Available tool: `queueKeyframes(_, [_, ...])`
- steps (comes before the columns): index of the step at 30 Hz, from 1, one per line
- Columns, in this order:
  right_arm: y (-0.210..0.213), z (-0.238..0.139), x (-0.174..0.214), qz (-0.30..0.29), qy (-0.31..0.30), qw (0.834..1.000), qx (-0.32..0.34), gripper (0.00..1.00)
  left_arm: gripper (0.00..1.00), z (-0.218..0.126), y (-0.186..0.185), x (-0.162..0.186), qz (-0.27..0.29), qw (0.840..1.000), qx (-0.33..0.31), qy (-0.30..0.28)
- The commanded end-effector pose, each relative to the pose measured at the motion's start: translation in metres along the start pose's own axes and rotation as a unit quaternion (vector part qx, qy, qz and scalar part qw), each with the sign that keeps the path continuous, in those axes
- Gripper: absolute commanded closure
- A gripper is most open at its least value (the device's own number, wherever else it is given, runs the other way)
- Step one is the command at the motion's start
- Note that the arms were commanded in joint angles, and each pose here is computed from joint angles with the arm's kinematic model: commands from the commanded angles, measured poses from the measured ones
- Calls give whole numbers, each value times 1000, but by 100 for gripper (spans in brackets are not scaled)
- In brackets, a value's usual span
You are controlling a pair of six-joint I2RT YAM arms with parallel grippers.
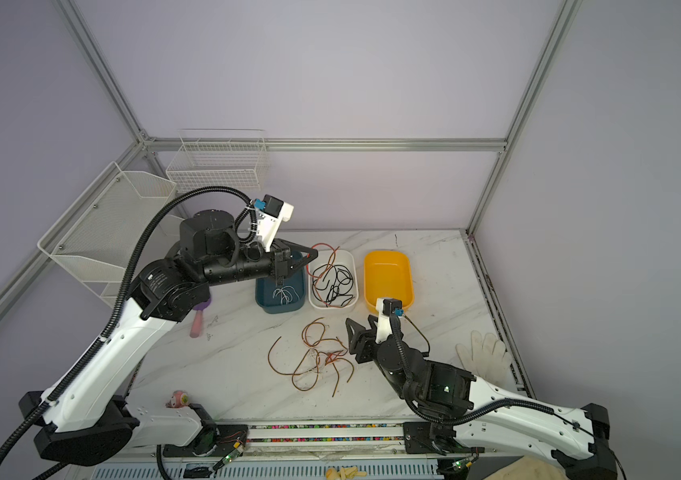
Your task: Untangle the cables
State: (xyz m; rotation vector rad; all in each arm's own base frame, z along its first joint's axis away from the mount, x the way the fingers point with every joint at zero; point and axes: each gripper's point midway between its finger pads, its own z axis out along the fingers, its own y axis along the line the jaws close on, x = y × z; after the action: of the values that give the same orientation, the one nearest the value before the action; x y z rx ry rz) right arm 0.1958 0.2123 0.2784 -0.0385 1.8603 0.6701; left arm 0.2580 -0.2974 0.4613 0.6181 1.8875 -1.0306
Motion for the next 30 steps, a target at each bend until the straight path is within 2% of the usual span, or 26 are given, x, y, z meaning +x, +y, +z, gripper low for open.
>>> queueKeyframes(1, [-15, -8, -13, -29, -10, 999, 43, 30, 100, -10, -27, -44, 45, 997, 40, -55])
queueKeyframes(4, [-25, -15, -25, -32, -25, 997, 70, 25, 100, 19, -19, -40, 38, 998, 45, -33])
queueKeyframes(9, [-51, -35, -49, -23, -72, 990, 117, 2, 100, 48, -9, -42, 36, 998, 46, -21])
queueKeyframes(16, [-102, -71, -68, 55, -150, 969, 187, 2, 100, 87, 2, -40, 29, 998, 55, -6])
queueKeyframes(22, [-132, -88, -63, 125, -189, 954, 195, 2, 100, 121, 14, -35, 15, 998, 61, 6])
queueKeyframes(30, [-149, -100, -64, 150, -220, 940, 212, 2, 100, 161, 33, -26, 16, 998, 57, 13])
